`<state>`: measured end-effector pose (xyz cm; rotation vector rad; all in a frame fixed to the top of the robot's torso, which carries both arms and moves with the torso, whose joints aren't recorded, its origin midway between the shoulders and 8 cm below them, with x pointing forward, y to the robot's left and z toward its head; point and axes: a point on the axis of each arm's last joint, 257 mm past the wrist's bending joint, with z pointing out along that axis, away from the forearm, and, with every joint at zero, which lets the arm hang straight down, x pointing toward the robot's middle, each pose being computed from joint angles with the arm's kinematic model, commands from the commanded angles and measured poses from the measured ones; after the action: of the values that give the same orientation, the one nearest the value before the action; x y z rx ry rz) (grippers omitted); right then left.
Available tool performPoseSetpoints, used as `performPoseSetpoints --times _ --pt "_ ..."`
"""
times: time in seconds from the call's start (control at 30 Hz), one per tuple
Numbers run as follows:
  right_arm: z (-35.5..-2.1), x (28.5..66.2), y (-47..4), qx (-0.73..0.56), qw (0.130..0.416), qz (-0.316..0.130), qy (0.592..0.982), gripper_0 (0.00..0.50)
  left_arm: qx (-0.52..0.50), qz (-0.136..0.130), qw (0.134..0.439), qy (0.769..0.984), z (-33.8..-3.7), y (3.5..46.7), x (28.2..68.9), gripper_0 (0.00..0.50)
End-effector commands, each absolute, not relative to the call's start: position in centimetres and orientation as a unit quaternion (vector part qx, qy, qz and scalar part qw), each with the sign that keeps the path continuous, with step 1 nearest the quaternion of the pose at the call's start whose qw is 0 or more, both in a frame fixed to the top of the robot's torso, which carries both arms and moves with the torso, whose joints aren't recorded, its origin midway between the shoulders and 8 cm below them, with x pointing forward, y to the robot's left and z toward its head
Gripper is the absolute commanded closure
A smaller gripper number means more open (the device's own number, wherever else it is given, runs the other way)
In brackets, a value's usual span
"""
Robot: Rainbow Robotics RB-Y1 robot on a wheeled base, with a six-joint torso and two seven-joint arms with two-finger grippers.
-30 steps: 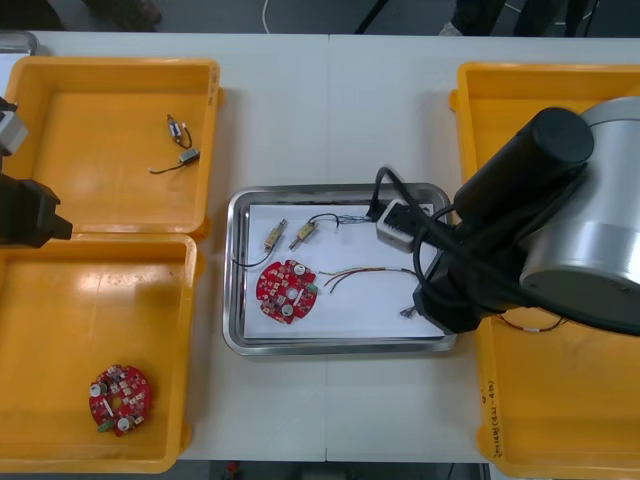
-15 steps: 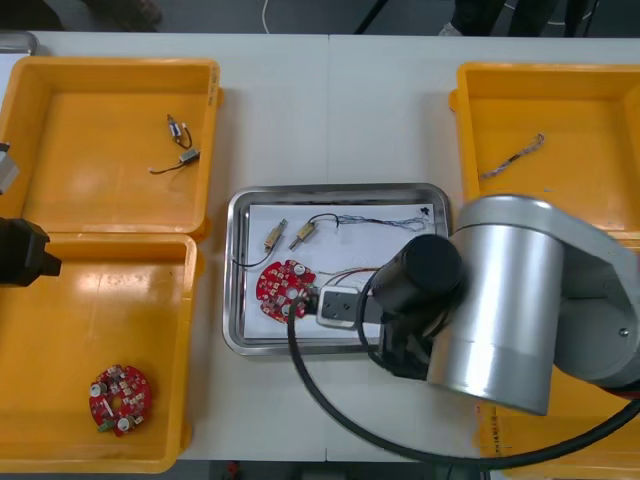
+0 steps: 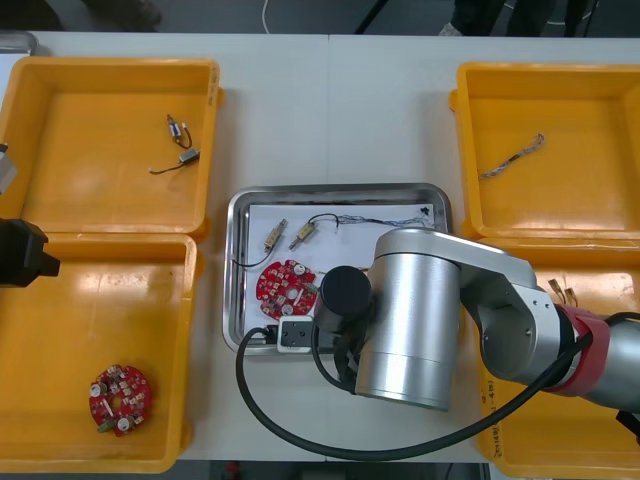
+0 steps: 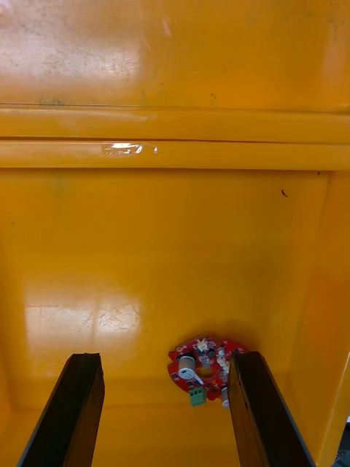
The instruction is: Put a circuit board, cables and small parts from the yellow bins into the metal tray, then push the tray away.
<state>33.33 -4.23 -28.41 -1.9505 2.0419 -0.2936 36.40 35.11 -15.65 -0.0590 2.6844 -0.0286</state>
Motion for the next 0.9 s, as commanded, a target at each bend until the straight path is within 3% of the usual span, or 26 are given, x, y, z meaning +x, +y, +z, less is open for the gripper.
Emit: performPoseSetpoints --times 0.03,0.9 --pt "-28.2 32.8 -2.1 -0.704 0.159 -0.097 0.685 0.000 0.016 0.023 0.237 0.971 -14.3 36.7 36.0 0.000" --pt "-31.2 34.2 -2.0 -0.705 0.181 -0.127 0.674 0.000 0.016 0.023 0.237 0.971 -14.3 36.7 36.0 0.000"
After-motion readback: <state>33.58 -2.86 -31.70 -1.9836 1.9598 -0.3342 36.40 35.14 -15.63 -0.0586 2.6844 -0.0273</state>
